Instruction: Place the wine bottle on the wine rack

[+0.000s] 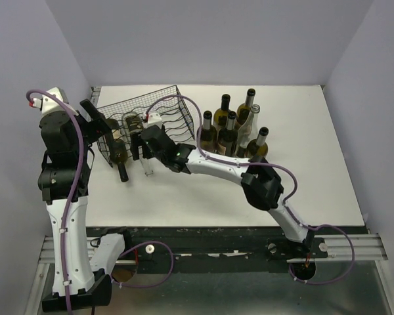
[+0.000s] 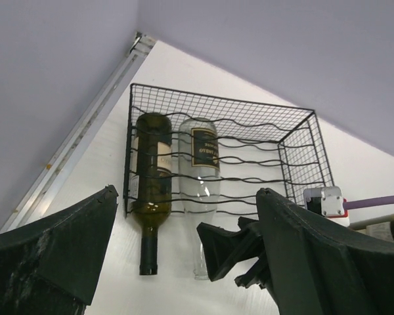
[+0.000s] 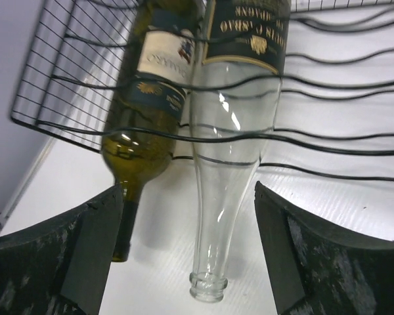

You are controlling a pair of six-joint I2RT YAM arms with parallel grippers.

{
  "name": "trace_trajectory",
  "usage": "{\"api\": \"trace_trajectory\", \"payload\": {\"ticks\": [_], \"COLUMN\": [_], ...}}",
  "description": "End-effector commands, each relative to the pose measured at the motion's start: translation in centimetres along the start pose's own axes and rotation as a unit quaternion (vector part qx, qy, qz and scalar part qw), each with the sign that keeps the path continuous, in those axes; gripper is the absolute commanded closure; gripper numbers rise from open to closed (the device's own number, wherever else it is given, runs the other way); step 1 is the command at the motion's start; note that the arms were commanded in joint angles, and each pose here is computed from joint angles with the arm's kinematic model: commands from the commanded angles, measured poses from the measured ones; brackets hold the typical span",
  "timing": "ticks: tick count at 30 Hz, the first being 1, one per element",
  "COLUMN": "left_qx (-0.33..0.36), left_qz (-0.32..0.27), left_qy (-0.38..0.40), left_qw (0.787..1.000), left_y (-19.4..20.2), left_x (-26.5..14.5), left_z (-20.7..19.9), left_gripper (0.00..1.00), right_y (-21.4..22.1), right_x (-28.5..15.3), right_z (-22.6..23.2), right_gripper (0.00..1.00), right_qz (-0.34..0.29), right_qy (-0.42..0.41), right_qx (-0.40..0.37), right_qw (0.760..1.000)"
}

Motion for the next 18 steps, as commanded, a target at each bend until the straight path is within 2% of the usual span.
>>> {"api": "trace_trajectory", "payload": {"ticks": [1,6,11,15,18], "left_qx": [0.004,0.017,0.039,0.067,0.071], "left_qz": [-0.012,-0.019,-0.013,0.012,0.029], "left_qy": [0.068,0.132,0.219,0.273,0.285], "left_qw": [0.998,0.991,0.975,0.960,0.956], "left_y": [-1.6,-1.9,-1.4,-0.3,0.5], "left_x": [-2.5,-4.0,-5.3,-5.6,-5.4], "left_z": [-1.5,-2.7,-4.0,-4.7,-4.7], "left_gripper": [0.03,0.02,0.01,0.01,0.01], "right_y": [-5.8,-12.1,-17.9,-20.9,-21.6], "right_x": [-4.6,-10.8,-17.1,-20.7,-22.4], "right_z": [0.8,0.3,-1.8,-5.1,-7.4], "right_gripper": [0.11,0.11,0.07,0.05,0.03], "right_qz": [-0.034,-0.064,-0.091,-0.106,-0.118], "right_qy": [-0.022,-0.009,0.035,0.106,0.169], "right_qx": [-0.036,-0.063,-0.073,-0.079,-0.095], "right_qw": [0.999,0.996,0.993,0.986,0.974]}}
Point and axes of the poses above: each gripper's point midway between its finger pads, its own x axis out along the fingers, its own z axis along the line the jaws close on, y = z × x, the point moved 7 cm from there along -x, back along the fingers, and after that the axes turned 3 degrees about -x, right-handed, at the moved point
